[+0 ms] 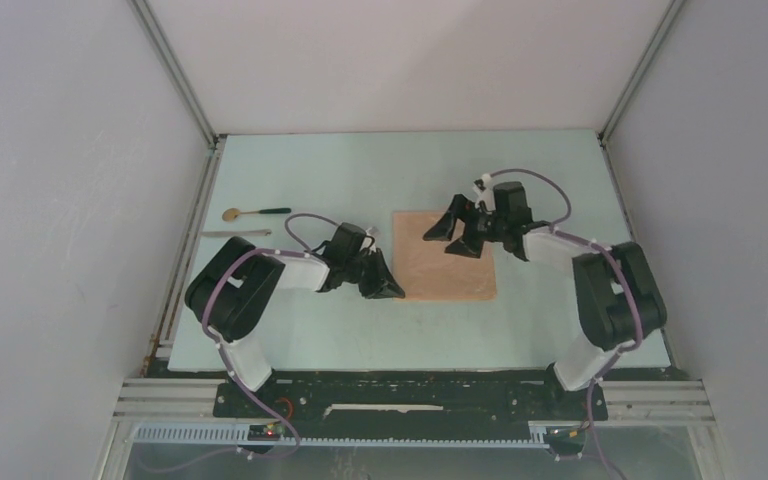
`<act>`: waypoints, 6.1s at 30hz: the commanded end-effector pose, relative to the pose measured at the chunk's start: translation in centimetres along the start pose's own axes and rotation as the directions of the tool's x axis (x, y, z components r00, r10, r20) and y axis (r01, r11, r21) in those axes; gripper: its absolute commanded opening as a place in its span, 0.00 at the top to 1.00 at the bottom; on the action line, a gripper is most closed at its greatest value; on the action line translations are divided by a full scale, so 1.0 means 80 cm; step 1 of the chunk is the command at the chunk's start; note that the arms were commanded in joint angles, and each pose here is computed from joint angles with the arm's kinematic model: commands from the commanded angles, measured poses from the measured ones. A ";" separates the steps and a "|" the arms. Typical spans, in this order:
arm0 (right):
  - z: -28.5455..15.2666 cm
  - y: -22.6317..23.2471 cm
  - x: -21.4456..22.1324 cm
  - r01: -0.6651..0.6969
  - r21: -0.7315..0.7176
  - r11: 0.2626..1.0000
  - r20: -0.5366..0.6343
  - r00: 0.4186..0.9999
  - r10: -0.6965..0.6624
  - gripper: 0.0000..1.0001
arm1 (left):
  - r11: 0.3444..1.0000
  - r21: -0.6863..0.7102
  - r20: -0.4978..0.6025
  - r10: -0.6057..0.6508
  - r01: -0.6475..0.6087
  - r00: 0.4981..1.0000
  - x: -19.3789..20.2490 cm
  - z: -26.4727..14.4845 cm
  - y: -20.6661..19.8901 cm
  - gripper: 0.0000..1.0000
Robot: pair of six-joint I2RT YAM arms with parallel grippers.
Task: Fold the napkin into a case and place the utensils inside
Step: Smooth out the square-folded napkin at the center of the board, then pick up the top corner of the square-folded napkin from the center of the board.
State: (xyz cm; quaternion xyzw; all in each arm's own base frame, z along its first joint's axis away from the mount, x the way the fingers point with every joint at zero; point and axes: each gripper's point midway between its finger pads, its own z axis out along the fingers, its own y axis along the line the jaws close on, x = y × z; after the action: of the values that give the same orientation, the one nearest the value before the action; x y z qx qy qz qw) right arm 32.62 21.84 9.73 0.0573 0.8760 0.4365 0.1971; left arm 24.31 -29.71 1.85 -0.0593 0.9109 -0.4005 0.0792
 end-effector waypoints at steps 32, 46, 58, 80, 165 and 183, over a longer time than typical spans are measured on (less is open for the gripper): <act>0.229 0.028 -0.068 -0.181 -0.251 0.951 -0.049 0.983 0.174 0.01 | 0.990 0.009 -0.046 -0.143 0.143 0.989 0.021 0.005 0.055 0.97; 0.255 0.018 -0.117 -0.176 -0.155 0.972 -0.010 0.984 0.177 0.00 | 0.988 0.010 -0.055 -0.152 0.152 0.987 0.026 0.006 0.059 0.97; 0.170 0.137 -0.238 0.067 -0.271 0.960 0.101 0.994 -0.041 0.00 | 0.986 0.118 -0.053 -0.111 0.116 0.992 0.004 -0.012 0.006 0.73; 0.094 0.026 -0.146 -0.083 -0.199 0.977 0.087 0.991 0.102 0.00 | 0.996 0.078 0.007 -0.053 0.052 0.999 -0.070 0.000 -0.041 0.76; -0.102 -0.123 0.062 -0.176 0.406 0.897 0.054 0.984 0.169 0.62 | 0.999 -0.025 0.013 -0.028 0.029 1.000 -0.003 -0.024 0.027 0.62; -0.090 -0.142 0.064 -0.191 0.426 0.884 0.040 0.981 0.192 0.61 | 0.999 -0.024 0.007 -0.039 0.039 0.999 0.003 -0.021 0.033 0.70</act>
State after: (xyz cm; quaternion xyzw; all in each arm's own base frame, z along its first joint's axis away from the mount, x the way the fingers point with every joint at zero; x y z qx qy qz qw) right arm 25.57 11.29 3.08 0.1865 0.9400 0.2584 0.1221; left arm 23.95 -26.98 1.82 -0.0759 0.9105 -0.3994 0.0755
